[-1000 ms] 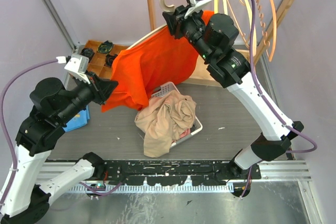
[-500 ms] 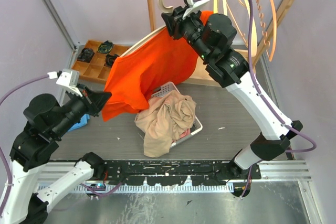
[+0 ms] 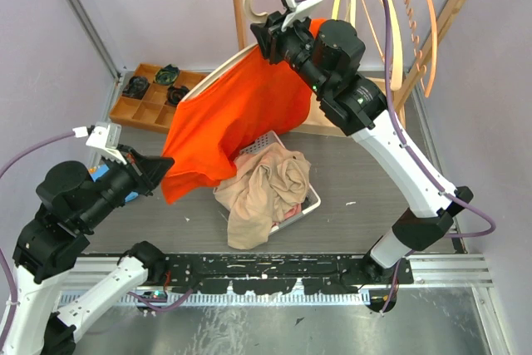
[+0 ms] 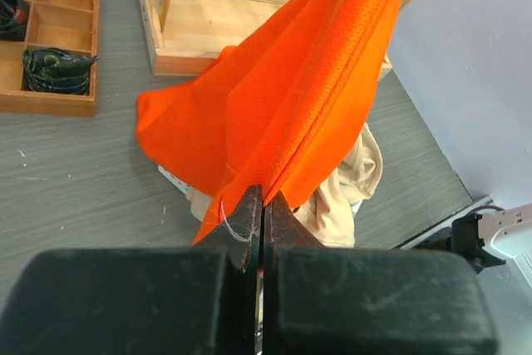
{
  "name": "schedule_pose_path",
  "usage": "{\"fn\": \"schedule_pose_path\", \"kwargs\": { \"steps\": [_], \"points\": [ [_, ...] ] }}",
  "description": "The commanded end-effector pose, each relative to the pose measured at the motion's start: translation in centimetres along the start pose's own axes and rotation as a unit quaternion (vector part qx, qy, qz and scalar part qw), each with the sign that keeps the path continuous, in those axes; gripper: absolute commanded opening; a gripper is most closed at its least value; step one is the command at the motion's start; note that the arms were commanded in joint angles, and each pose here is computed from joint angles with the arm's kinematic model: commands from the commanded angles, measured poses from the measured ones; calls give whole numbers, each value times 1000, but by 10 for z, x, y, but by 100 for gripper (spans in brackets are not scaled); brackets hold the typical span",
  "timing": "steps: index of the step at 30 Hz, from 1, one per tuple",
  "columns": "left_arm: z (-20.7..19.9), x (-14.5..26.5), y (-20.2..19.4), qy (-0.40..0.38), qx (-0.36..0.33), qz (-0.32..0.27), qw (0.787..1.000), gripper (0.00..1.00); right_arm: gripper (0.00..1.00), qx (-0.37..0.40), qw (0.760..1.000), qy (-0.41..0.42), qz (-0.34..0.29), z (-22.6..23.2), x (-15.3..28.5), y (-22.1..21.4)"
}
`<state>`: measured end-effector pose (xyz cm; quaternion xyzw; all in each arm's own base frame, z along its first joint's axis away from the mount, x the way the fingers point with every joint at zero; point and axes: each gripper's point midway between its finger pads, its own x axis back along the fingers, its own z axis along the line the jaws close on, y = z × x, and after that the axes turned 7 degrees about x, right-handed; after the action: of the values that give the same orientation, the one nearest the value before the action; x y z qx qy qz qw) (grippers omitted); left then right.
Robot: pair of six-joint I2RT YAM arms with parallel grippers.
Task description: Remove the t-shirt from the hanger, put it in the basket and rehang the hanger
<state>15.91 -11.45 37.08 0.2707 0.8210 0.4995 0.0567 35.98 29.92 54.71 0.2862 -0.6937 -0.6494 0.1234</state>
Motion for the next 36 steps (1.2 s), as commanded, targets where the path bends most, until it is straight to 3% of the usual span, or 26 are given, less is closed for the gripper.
{"fn": "schedule_pose_path", "kwargs": {
  "steps": [1, 36],
  "points": [
    [15, 11, -21, 24, 7, 25, 999, 0, 9, -13, 993, -48, -104, -29, 14, 75],
    [-2, -39, -46, -20, 16, 89, 996, 0, 9, -26, 992, -41, -119, -29, 21, 93]
  ]
}}
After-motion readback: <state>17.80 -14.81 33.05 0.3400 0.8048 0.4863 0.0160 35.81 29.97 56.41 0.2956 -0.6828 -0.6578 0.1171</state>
